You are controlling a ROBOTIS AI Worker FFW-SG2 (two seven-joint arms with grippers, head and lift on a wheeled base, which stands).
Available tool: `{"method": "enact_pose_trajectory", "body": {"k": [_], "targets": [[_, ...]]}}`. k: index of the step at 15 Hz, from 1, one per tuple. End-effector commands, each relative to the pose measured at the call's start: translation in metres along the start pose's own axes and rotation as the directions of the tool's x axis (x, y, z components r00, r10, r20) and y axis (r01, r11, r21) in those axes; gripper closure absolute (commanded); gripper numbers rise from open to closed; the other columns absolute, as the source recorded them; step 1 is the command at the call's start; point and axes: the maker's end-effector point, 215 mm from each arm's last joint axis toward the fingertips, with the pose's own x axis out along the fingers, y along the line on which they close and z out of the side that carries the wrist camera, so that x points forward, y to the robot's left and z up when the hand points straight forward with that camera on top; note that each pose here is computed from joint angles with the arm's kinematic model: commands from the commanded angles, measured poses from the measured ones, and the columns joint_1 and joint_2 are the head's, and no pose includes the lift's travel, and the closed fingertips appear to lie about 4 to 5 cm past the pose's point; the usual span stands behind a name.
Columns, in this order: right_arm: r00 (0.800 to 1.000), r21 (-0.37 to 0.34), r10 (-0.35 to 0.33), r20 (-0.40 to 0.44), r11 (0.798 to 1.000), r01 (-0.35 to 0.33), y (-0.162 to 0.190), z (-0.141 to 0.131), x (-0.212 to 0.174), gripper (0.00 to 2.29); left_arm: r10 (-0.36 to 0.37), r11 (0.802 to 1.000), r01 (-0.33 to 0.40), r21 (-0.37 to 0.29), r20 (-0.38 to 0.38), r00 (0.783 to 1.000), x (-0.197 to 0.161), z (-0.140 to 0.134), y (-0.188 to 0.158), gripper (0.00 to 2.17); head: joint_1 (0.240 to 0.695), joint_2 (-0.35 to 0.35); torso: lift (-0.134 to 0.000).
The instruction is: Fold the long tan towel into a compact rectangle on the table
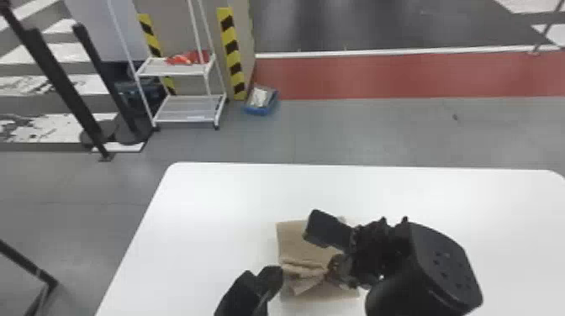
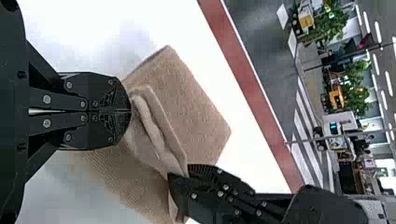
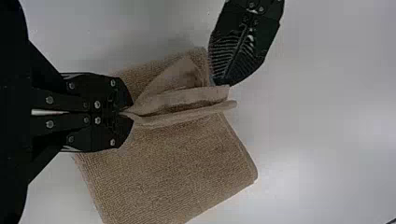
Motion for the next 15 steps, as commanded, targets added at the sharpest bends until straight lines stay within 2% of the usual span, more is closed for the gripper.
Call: {"method": "enact_pose_trajectory", "body": {"k": [1, 3, 6, 7, 8, 9, 10, 12, 13, 14, 15], "targets": [[1.000, -0.002, 0.002, -0.006, 1.000, -0.002, 0.001, 0.000, 0.004, 1.36, 0.060, 0.998, -0.060, -0.003, 0.016, 0.998, -0.011, 0.001, 0.032, 1.90, 0.695, 0.146, 0.000], [1.000, -0.001, 0.002, -0.009, 1.000, -0.002, 0.002, -0.001, 0.005, 1.36, 0.095, 0.995, -0.094, -0.019, 0.060, 0.994, -0.014, 0.012, 0.050, 1.90, 0.695, 0.182, 0.000], [1.000, 0.034, 0.006, 0.001, 0.999, -0.006, 0.002, -0.002, 0.007, 1.34, 0.116, 0.993, -0.114, -0.042, 0.068, 0.991, -0.013, 0.014, 0.060, 1.90, 0.695, 0.208, 0.000], [1.000, 0.044, -0.003, -0.006, 0.999, 0.003, 0.001, -0.006, 0.009, 1.11, 0.116, 0.993, -0.114, -0.044, 0.065, 0.991, -0.012, 0.013, 0.059, 1.90, 0.695, 0.215, 0.000], [1.000, 0.049, -0.004, -0.005, 0.999, 0.005, 0.001, -0.006, 0.010, 0.59, 0.116, 0.993, -0.113, -0.046, 0.070, 0.991, -0.011, 0.013, 0.059, 1.90, 0.695, 0.214, 0.000], [1.000, 0.062, -0.004, -0.009, 0.998, 0.005, 0.001, -0.008, 0.009, 0.16, 0.116, 0.993, -0.112, -0.044, 0.079, 0.990, -0.012, 0.015, 0.059, 1.90, 0.695, 0.212, 0.000], [1.000, 0.081, -0.003, 0.003, 0.997, 0.003, 0.001, -0.007, 0.007, 0.05, 0.116, 0.993, -0.112, -0.046, 0.086, 0.990, -0.011, 0.017, 0.059, 1.90, 0.695, 0.210, 0.000], [0.997, 0.129, 0.003, 0.077, 0.992, -0.013, 0.000, 0.003, -0.006, 0.04, 0.116, 0.992, -0.110, -0.058, 0.112, 0.987, -0.012, 0.023, 0.058, 1.90, 0.695, 0.206, 0.000], [0.990, 0.170, -0.009, 0.143, 0.985, -0.015, -0.007, 0.014, -0.022, 0.04, 0.124, 0.991, -0.117, -0.057, 0.142, 0.982, -0.013, 0.030, 0.060, 1.90, 0.695, 0.206, 0.000], [0.976, 0.223, -0.024, 0.215, 0.975, -0.025, -0.014, 0.020, -0.039, 0.04, 0.135, 0.990, -0.127, -0.061, 0.147, 0.980, -0.013, 0.032, 0.063, 1.90, 0.695, 0.206, 0.000], [0.951, 0.293, -0.040, 0.306, 0.955, -0.054, -0.024, 0.023, -0.059, 0.04, 0.137, 0.990, -0.126, -0.070, 0.170, 0.976, -0.014, 0.039, 0.065, 1.90, 0.695, 0.206, 0.000]]}}
